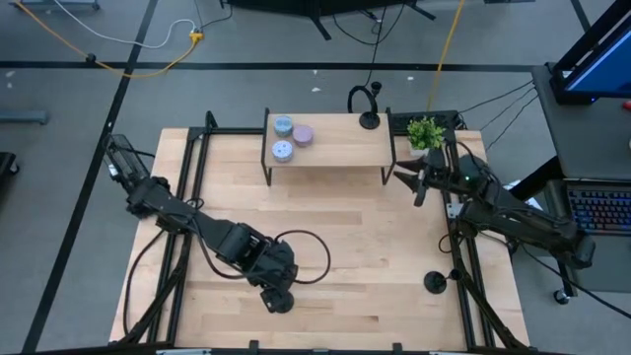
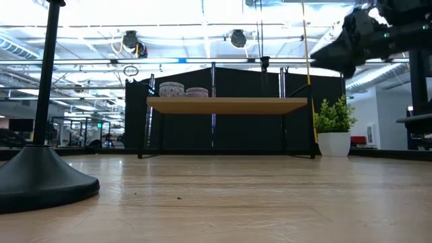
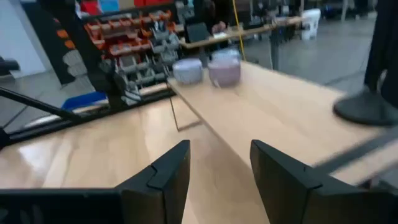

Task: Pick & Place candle stick holders
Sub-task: Put the left black candlestick holder on the shelf

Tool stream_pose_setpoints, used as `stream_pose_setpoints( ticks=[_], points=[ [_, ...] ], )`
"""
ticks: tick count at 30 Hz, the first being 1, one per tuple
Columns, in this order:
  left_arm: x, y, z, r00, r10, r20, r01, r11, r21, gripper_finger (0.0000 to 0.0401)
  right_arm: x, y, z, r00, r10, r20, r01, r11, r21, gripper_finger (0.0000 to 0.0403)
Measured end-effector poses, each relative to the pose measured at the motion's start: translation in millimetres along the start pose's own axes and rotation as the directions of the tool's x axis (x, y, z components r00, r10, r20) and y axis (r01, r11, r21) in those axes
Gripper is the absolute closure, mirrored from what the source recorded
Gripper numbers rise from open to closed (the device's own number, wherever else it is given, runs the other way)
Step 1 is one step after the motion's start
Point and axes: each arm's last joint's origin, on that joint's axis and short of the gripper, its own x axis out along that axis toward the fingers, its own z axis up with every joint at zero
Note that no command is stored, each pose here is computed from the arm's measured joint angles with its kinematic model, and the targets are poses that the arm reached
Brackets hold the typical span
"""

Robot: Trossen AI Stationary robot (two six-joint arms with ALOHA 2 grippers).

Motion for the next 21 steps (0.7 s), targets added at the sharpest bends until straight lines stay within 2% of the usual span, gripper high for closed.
stream_pose_setpoints(
  ticks=[4,10,21],
  points=[
    [6.5,-0.8,1.0,1.0,0.016,-0.02,-0.016,1.0,0.003,0.016,-1.5,1.5,6.6,0.999,0.01,0.046,-0.009,1.0,-0.015,0.0243],
    [16.9,3.8,0.8,0.995,0.084,-0.057,-0.085,0.996,-0.004,0.016,-1.3,1.4,6.1,0.999,0.011,0.041,-0.01,1.0,-0.008,0.0243],
    [24.2,3.2,1.7,0.995,0.08,-0.067,-0.08,0.997,0.008,0.016,-1.3,1.3,5.3,0.999,0.01,0.034,-0.01,1.0,-0.005,0.0243]
  ],
)
